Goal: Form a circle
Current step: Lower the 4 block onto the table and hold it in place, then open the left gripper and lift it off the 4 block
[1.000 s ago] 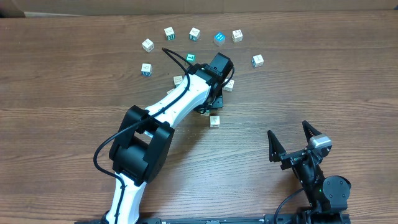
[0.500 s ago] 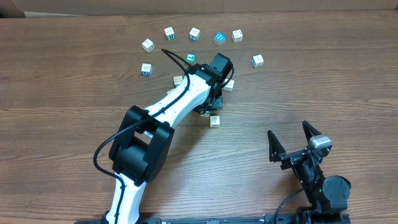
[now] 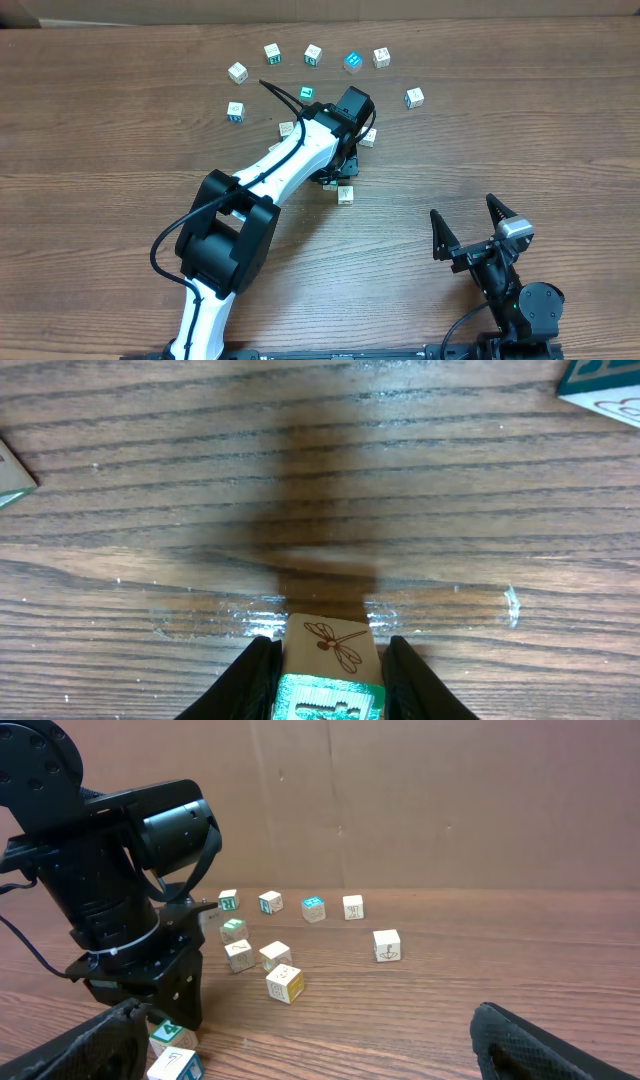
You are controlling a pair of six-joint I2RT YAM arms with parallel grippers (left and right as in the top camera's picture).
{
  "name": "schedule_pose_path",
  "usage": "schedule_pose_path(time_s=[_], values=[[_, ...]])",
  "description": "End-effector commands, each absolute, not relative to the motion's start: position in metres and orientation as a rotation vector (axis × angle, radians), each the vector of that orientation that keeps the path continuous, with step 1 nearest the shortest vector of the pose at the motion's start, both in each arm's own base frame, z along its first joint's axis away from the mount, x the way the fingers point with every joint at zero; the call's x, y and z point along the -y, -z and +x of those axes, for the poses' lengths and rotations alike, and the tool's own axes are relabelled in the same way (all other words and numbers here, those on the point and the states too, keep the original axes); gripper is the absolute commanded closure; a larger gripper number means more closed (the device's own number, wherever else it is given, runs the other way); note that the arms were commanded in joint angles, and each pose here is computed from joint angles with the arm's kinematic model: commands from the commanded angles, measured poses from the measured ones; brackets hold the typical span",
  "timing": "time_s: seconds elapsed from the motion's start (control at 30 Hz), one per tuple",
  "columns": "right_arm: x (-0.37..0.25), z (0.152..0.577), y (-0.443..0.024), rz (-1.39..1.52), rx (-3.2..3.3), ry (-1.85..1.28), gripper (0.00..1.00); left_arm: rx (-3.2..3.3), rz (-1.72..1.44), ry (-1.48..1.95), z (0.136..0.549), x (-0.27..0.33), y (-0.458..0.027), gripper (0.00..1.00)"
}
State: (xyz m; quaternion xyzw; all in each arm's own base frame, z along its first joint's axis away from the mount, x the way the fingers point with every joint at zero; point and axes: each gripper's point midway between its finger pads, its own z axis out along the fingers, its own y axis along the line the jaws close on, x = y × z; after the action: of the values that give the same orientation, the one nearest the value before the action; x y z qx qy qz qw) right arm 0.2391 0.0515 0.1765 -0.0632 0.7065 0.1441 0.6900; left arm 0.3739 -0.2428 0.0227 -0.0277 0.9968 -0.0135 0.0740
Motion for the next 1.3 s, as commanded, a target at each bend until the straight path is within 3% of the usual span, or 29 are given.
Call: schedule_pose_path(time_s=[0.0, 0.6, 1.27], values=[[-0.0496, 0.2397, -0.1750, -0.138, -1.575, -0.310, 0.00, -3.027, -0.091, 0.023, 0.3663, 0.2418, -0.0129, 0.72], [-0.0496, 0.2397, -0.1750, -0.138, -1.575, -0.310, 0.00, -3.027, -0.102, 0.024, 0.3662, 0.2417, -0.0129, 0.67], [-0.0496, 0.2397, -0.1750, -0.138, -1.575, -0.310, 0.00, -2.998, -0.107, 0.029, 0.3733, 0.2421, -0.0137, 0.50]])
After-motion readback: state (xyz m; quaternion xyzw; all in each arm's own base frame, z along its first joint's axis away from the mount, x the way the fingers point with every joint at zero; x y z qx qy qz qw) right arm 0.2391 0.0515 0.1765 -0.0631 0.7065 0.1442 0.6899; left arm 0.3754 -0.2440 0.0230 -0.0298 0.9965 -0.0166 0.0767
